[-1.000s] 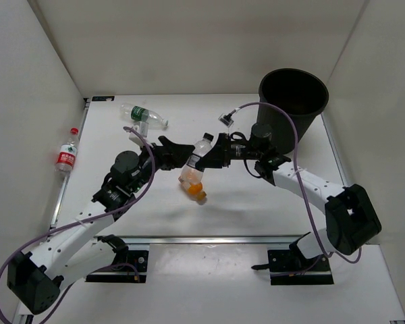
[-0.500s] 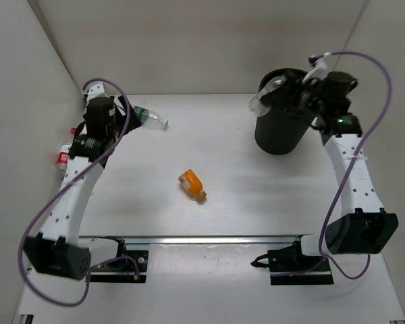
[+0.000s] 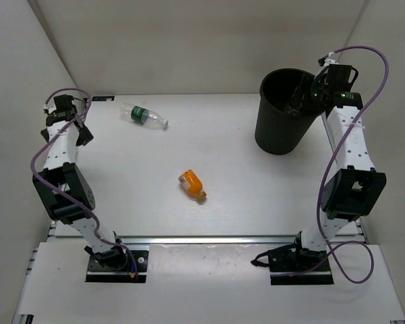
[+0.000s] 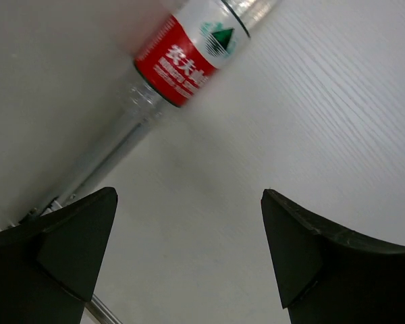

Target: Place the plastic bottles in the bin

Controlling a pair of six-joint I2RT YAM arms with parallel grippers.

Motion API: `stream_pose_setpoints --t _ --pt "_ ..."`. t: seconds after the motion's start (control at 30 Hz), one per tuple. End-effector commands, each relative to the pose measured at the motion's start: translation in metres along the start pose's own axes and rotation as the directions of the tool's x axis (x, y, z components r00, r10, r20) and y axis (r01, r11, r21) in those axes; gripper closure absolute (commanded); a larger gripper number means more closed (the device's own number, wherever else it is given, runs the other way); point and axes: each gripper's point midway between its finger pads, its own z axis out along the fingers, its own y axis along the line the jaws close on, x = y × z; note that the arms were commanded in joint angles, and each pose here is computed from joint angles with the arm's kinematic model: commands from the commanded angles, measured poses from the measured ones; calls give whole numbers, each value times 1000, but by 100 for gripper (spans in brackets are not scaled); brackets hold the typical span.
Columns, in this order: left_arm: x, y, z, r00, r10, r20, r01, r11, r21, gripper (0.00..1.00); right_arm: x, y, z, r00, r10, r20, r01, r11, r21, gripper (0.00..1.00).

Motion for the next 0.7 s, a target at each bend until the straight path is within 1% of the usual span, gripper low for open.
stream_pose_setpoints --t 0.0,0.03,0.07,0.1,0.17,0.2,0.23,0.37,0.47,0.5,0.53,0.57,0.67 --pt "-39 23 -8 993 22 112 -13 996 -83 1 -12 -2 -7 998 -43 38 42 999 17 51" --pt "-43 25 -2 993 41 107 -29 994 -105 2 -13 -1 -6 998 -43 40 43 999 13 39" --pt "-47 29 7 994 38 99 -28 994 -105 1 -13 0 -5 998 -48 42 47 999 7 24" --pt "-47 31 11 995 34 90 -25 995 -98 2 -11 1 -2 998 -45 36 45 999 3 19" --pt "-48 30 25 998 16 62 -13 998 -54 1 -14 4 -7 998 -46 43 46 999 4 2" --pt "-53 31 31 997 9 73 -8 1000 -24 1 -16 7 -10 998 -46 48 46 999 -3 1" --pt "-54 22 33 997 16 71 -17 1000 9 1 -18 13 -12 997 -47 55 47 999 -14 1" --pt "-54 8 47 984 166 68 -167 986 18 1 -25 30 -29 993 -65 102 68 997 -31 1" --pt "-60 3 55 982 177 71 -181 982 50 1 -31 47 -45 984 -89 152 98 994 -51 1" --pt "-59 5 60 980 186 66 -187 982 16 1 -37 52 -53 977 -97 188 109 992 -57 1" --pt "-61 10 66 978 198 69 -197 980 -29 1 -36 62 -59 976 -102 194 118 990 -73 1" --pt "-63 8 66 976 204 76 -201 979 -37 2 -41 63 -65 970 -100 224 119 990 -74 1" --pt "-62 9 80 975 217 48 -214 974 -72 1 -49 68 -78 957 -81 280 108 991 -83 1"
